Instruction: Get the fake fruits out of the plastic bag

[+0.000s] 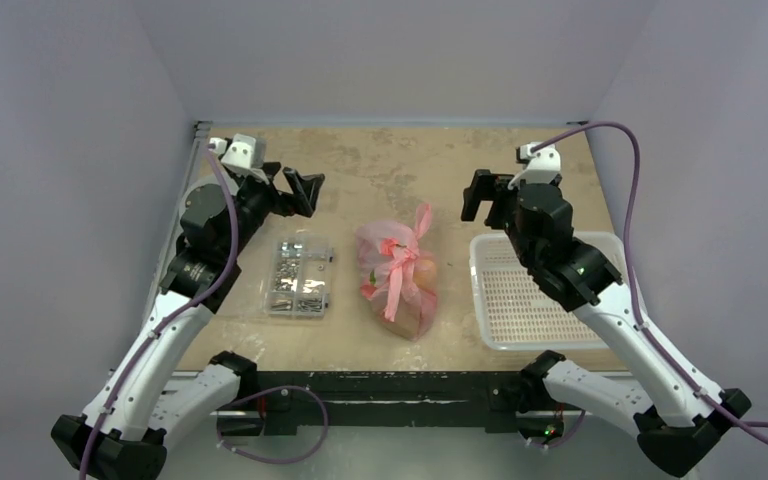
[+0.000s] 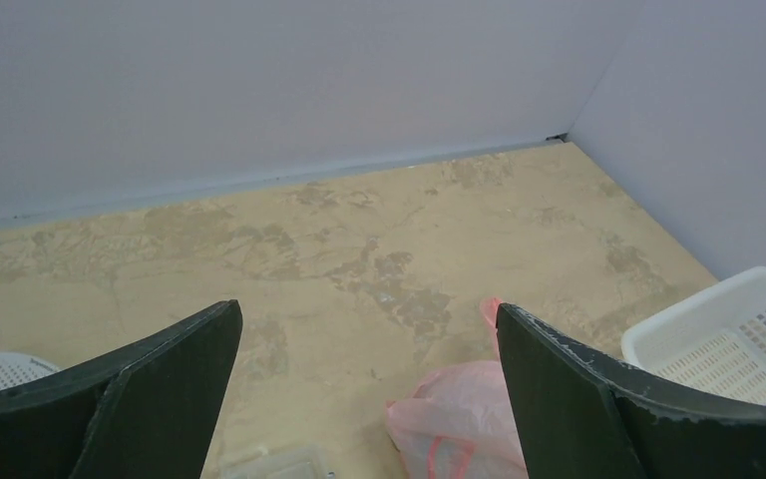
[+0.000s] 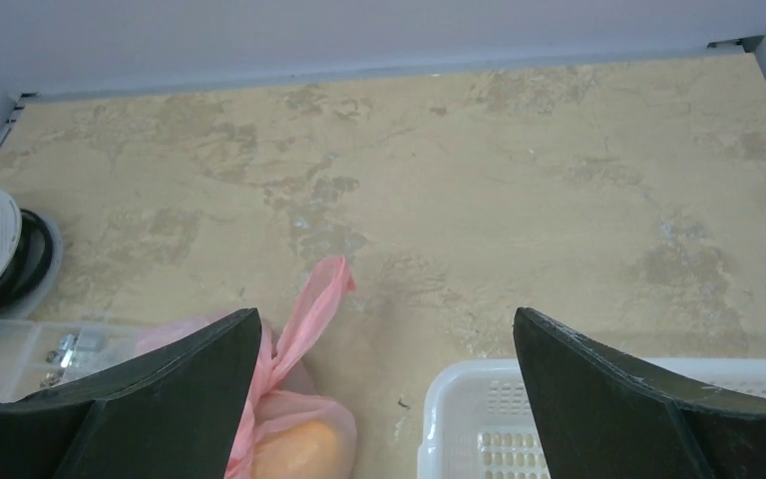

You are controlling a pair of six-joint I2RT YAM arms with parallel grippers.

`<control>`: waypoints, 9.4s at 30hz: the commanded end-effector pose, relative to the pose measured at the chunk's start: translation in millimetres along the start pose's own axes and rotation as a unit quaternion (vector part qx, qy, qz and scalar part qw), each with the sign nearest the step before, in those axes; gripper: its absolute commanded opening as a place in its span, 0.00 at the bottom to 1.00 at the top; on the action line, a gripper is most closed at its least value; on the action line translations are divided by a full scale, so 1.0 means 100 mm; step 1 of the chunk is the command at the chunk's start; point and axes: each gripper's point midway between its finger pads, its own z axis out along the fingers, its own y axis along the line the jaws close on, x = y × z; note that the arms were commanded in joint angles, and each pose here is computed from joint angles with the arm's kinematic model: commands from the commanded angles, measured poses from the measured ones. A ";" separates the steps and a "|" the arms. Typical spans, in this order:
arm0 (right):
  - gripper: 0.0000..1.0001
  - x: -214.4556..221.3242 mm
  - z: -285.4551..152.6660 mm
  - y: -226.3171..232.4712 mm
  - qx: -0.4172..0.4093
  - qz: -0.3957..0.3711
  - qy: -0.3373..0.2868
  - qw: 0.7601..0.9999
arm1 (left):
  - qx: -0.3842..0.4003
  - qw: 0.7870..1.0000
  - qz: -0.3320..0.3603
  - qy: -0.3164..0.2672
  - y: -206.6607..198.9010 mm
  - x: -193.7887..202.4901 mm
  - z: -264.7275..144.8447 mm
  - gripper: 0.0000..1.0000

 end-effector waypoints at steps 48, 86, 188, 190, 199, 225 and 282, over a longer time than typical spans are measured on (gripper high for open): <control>0.70 1.59 -0.13 1.13 -0.307 0.089 0.216 0.923 | 0.243 0.893 0.091 0.367 -1.45 1.83 0.30 0.76; 0.04 1.95 0.11 1.37 -0.323 0.122 0.233 0.909 | 0.134 0.919 0.156 0.336 -1.15 1.68 0.37 0.00; 0.00 1.37 0.36 1.23 -0.239 -0.060 0.142 0.959 | -0.010 0.950 0.163 0.268 -0.69 1.26 0.36 0.00; 0.00 1.32 0.25 1.20 -0.250 -0.039 0.131 0.959 | -0.013 0.958 0.148 0.246 -0.66 1.16 0.33 0.00; 0.00 1.20 -0.03 1.29 -0.323 -0.060 0.110 0.938 | 0.085 0.965 0.133 0.208 -0.95 1.02 0.23 0.16; 0.00 1.24 -0.22 1.46 -0.384 -0.061 0.130 0.912 | 0.240 0.899 0.144 0.338 -1.46 1.66 0.20 0.63; 0.00 1.32 -0.42 1.12 -0.338 0.015 0.121 0.933 | 0.202 0.898 0.146 0.362 -1.40 1.83 0.35 0.52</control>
